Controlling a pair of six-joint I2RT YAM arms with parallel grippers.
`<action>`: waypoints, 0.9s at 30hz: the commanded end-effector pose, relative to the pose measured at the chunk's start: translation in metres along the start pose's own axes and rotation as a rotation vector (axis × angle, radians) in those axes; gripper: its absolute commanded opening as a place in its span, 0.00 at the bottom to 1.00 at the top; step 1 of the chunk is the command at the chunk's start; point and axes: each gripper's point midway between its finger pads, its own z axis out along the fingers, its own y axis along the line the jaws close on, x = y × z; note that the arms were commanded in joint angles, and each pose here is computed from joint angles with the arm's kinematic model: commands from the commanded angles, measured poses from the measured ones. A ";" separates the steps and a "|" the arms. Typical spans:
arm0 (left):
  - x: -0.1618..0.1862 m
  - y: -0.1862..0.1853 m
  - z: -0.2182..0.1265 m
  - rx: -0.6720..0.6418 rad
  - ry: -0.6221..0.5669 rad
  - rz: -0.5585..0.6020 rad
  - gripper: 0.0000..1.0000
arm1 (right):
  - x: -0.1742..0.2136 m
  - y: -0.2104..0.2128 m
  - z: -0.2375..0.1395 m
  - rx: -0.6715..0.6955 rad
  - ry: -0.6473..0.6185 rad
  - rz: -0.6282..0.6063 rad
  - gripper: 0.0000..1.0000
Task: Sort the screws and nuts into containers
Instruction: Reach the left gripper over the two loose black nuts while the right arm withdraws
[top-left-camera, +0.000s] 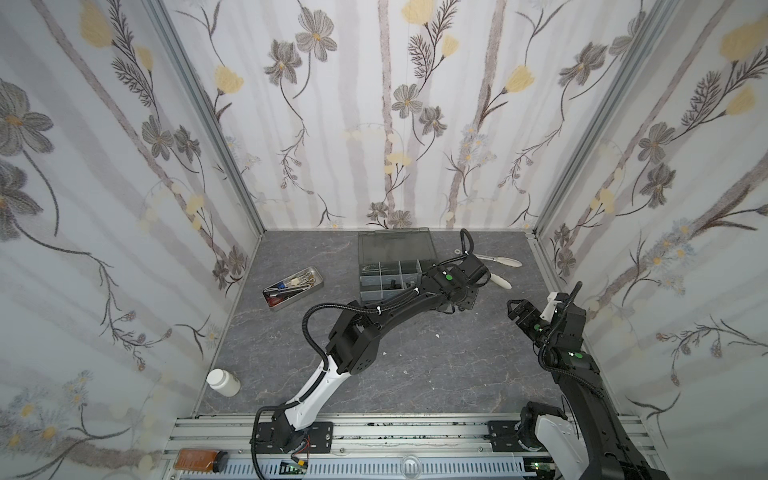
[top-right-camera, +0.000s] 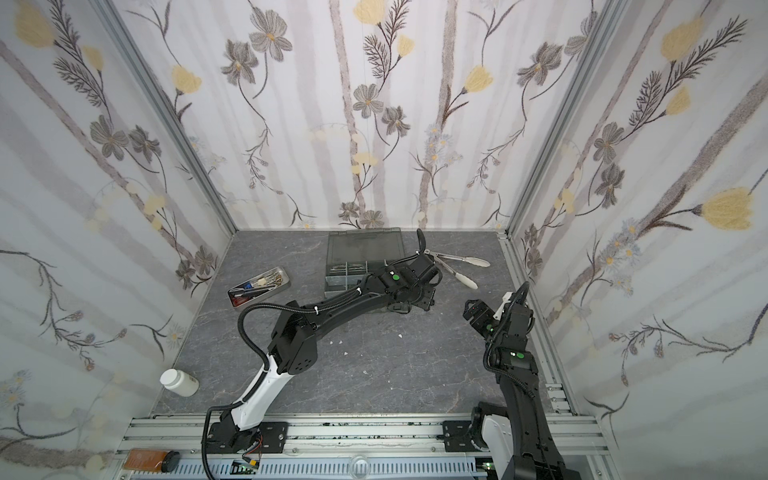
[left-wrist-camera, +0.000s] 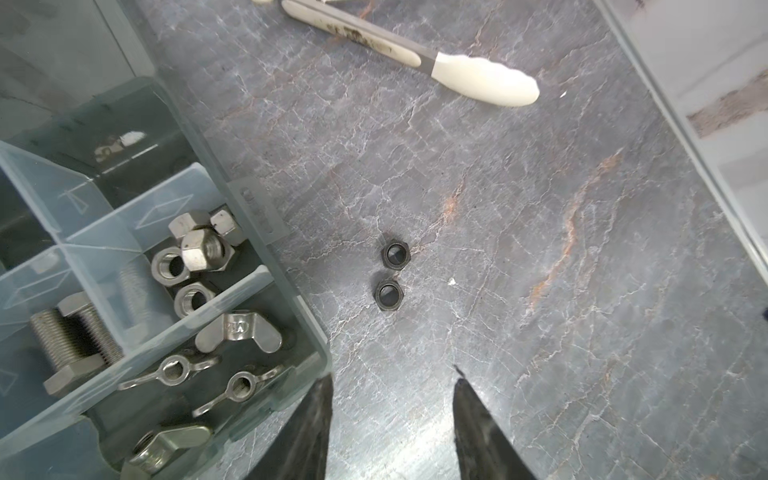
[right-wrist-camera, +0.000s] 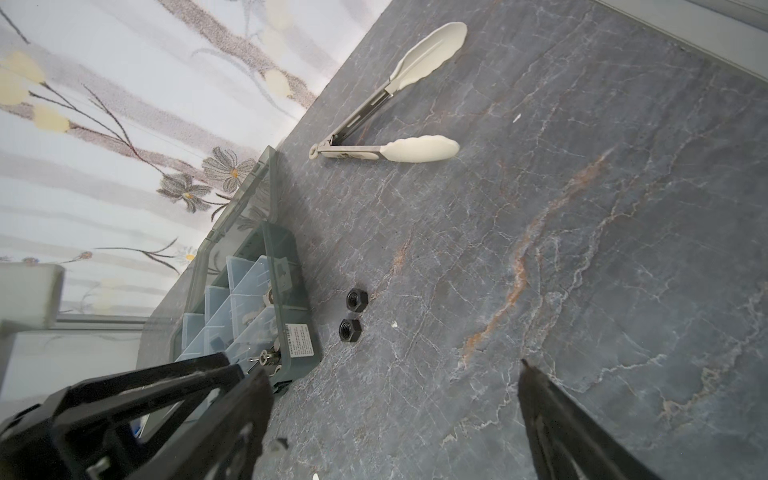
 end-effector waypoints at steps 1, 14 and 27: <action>0.011 0.004 0.014 -0.025 0.046 0.020 0.42 | -0.007 0.006 -0.002 -0.038 -0.035 0.009 0.93; 0.031 0.007 0.065 -0.049 0.100 0.025 0.44 | 0.001 0.007 -0.004 -0.066 -0.023 -0.002 0.93; 0.036 0.010 0.084 -0.067 0.091 0.024 0.47 | 0.003 0.010 -0.005 -0.086 -0.016 -0.002 0.93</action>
